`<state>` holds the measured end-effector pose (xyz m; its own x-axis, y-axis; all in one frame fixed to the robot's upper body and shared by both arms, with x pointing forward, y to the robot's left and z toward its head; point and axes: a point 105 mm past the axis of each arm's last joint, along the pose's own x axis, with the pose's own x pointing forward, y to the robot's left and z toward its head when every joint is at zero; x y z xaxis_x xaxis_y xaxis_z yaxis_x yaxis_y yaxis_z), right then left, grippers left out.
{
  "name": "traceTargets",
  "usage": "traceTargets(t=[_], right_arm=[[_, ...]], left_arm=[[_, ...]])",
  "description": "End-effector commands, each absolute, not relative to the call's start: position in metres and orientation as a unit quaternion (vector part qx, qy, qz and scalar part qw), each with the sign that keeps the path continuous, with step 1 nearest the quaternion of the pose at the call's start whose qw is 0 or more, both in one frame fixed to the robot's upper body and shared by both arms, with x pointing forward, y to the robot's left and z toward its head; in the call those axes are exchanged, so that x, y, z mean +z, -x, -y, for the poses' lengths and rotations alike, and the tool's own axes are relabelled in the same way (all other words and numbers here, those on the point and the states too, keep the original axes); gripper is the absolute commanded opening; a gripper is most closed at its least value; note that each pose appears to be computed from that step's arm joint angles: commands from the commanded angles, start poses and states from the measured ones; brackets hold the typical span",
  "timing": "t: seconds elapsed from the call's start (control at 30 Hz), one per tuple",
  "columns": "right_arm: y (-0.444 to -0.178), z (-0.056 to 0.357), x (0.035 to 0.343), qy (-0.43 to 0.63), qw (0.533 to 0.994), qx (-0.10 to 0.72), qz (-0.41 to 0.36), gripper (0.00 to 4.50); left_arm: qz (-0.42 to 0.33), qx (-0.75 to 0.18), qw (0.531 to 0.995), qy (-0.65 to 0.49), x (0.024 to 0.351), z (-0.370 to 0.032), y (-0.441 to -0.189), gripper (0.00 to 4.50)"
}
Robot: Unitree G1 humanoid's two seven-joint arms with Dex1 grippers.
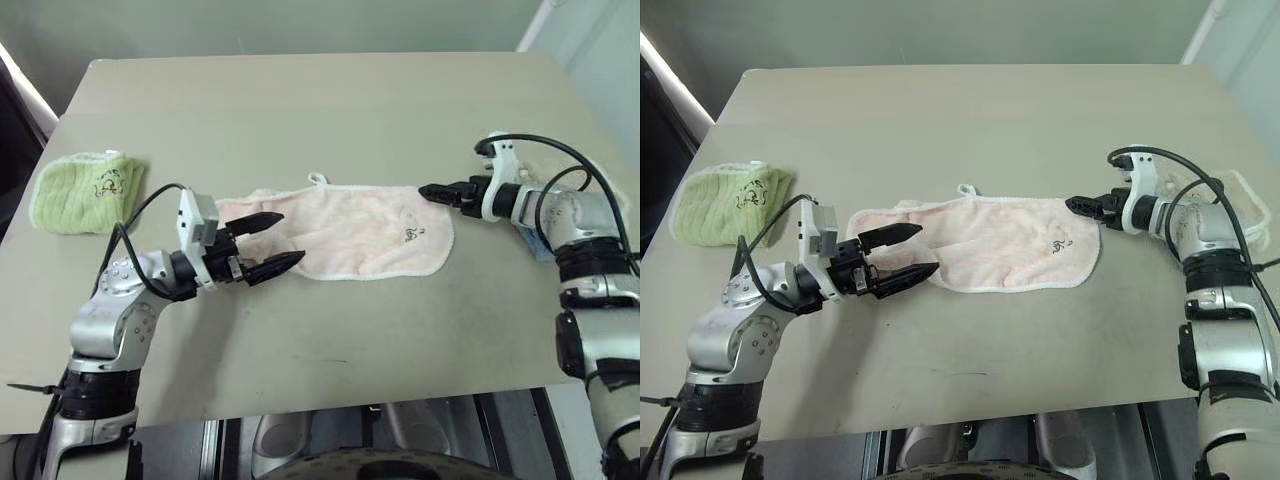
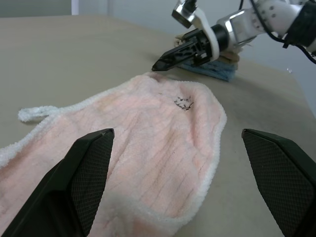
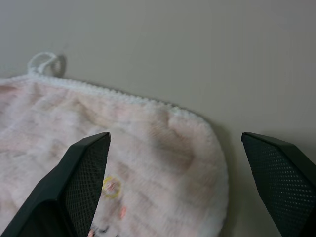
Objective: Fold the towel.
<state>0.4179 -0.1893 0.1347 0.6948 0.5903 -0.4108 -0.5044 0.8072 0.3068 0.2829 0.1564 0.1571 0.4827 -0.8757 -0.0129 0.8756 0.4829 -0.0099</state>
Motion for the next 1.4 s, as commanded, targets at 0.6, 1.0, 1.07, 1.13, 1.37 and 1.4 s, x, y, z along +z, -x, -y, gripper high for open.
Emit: traceTargets(t=[0.6,1.0,1.07,1.13,1.37,1.4], right_arm=[[-0.386,0.157,0.185,-0.028,0.84,0.512,-0.177,4.5],[-0.386,0.157,0.156,-0.017,0.852,0.481,-0.208,4.5],[-0.393,0.159,0.158,-0.024,0.864,0.463,-0.195,4.5],[-0.4,0.165,0.16,-0.031,0.876,0.443,-0.188,4.5],[-0.419,0.183,0.161,-0.023,0.906,0.385,-0.175,4.5],[-0.42,0.185,0.158,-0.025,0.908,0.378,-0.18,4.5]], left_arm=[[0.012,-0.503,0.864,-0.029,0.164,-0.153,-0.273,4.47],[0.01,-0.511,0.859,-0.033,0.16,-0.152,-0.278,4.47],[0.01,-0.512,0.858,-0.034,0.16,-0.152,-0.278,4.47],[0.011,-0.511,0.859,-0.035,0.16,-0.152,-0.278,4.47],[0.012,-0.507,0.861,-0.039,0.161,-0.153,-0.277,4.47],[0.012,-0.506,0.861,-0.04,0.161,-0.153,-0.277,4.47]])
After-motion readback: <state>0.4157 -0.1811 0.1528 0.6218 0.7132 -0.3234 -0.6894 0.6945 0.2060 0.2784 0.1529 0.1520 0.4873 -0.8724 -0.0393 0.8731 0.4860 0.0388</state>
